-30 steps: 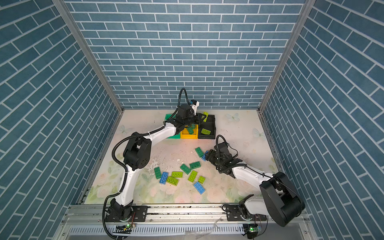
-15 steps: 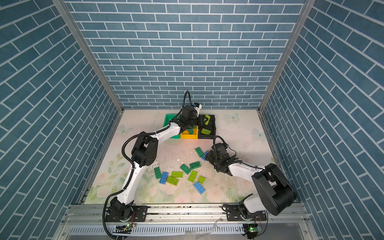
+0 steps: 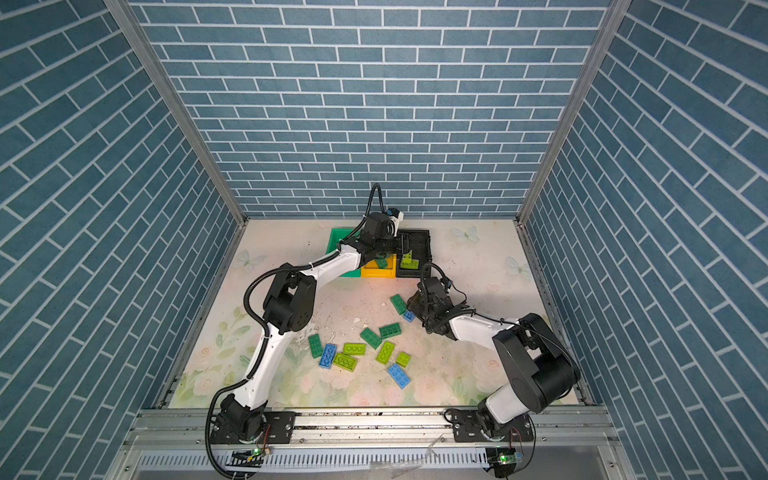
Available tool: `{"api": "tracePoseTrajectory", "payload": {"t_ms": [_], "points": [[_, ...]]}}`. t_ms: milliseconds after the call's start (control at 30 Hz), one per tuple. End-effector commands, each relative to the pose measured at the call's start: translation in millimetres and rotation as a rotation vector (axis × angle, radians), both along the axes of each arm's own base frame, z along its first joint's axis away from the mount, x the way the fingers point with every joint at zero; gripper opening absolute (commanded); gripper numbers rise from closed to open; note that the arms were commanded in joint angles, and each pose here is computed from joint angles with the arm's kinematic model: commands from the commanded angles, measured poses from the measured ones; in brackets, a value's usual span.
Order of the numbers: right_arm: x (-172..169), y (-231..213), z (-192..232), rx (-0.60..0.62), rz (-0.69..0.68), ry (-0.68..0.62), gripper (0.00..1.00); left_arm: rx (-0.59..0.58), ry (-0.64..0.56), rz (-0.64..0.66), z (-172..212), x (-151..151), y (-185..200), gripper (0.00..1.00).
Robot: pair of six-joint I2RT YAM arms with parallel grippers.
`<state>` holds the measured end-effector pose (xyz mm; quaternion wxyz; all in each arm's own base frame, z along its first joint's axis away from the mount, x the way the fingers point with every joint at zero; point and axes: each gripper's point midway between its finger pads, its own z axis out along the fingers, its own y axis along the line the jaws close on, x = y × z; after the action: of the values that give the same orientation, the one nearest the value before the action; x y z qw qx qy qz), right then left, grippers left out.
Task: Sort the legos into containers by color
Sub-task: 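Grasp blue brick and lift toward bins with right while left withdraws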
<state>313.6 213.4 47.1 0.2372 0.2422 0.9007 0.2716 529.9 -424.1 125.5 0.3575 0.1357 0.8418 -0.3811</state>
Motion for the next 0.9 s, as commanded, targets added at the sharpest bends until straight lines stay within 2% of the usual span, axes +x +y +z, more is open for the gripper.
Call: {"api": "tracePoseTrajectory", "payload": {"t_ms": [0,333,467,867], "points": [[2,-2,-6,-0.022,-0.045,0.046,0.59,0.003,-0.042,0.001,26,-4,7,0.49],[4,1,-24,-0.159,0.004,0.166,0.51,0.09,-0.107,0.052,62,-27,38,0.52],[3,4,-32,-0.206,0.029,0.207,0.46,0.142,-0.115,0.084,61,-38,56,0.53],[0,-8,-36,-0.419,0.079,0.24,0.4,0.266,-0.105,0.176,44,-68,107,0.53]]}}
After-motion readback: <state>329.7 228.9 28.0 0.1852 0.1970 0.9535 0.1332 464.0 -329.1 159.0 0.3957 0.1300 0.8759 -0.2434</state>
